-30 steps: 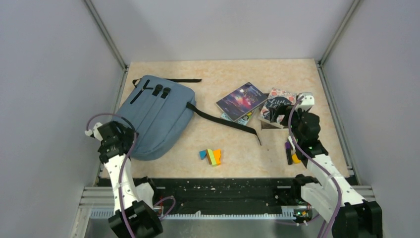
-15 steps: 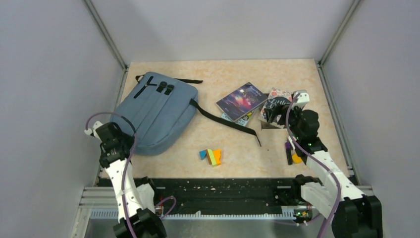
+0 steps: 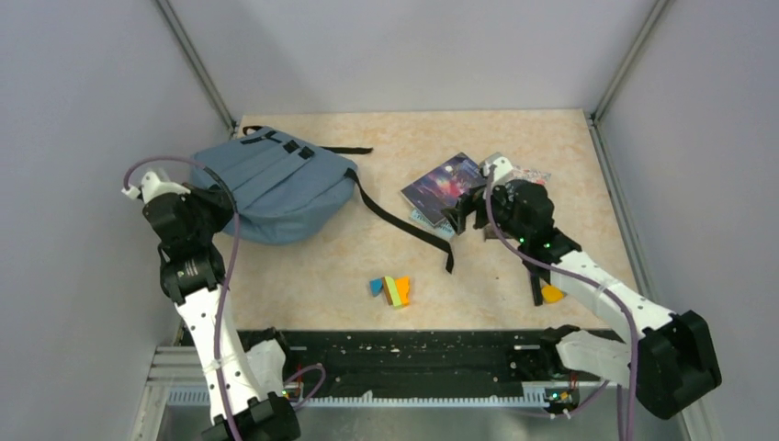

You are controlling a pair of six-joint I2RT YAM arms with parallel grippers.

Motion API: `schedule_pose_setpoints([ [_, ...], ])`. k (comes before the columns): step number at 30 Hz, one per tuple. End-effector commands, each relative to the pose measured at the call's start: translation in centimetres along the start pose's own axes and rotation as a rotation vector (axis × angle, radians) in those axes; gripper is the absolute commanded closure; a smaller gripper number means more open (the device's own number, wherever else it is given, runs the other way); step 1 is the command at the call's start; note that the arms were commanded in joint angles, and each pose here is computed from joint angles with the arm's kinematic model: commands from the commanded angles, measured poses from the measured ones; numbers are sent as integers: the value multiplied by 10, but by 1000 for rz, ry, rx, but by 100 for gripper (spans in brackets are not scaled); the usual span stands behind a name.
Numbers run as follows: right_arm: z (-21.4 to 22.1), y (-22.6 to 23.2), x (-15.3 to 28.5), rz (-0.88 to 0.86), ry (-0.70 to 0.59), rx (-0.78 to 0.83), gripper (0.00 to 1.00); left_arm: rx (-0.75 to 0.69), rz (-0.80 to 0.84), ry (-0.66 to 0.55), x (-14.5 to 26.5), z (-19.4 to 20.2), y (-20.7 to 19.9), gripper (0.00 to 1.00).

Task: Pack the student bag
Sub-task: Pick up the student bag at the center of the board.

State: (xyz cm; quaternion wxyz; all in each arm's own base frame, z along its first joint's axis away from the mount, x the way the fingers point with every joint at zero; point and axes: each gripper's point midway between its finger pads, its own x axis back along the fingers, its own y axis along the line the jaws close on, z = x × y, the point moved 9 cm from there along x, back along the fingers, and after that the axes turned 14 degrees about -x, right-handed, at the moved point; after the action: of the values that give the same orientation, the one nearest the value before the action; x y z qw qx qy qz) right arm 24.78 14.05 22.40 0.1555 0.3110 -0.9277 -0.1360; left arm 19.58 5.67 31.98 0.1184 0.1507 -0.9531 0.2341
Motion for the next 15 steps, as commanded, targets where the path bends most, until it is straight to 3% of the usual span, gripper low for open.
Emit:
schedule_pose_setpoints([
  [1,-27,42,-19,-130,-57,143,8,-68,208,-242,17,-51,-43,100],
  [8,-33,138,-45,-455,-184,347,7,-301,558,-273,22,-34,-82,100],
  [11,-26,175,-59,-581,-223,425,7,-301,746,-308,33,-26,-93,100],
  [15,-18,201,-85,-628,-260,503,7,-299,792,-322,41,-20,-94,100],
])
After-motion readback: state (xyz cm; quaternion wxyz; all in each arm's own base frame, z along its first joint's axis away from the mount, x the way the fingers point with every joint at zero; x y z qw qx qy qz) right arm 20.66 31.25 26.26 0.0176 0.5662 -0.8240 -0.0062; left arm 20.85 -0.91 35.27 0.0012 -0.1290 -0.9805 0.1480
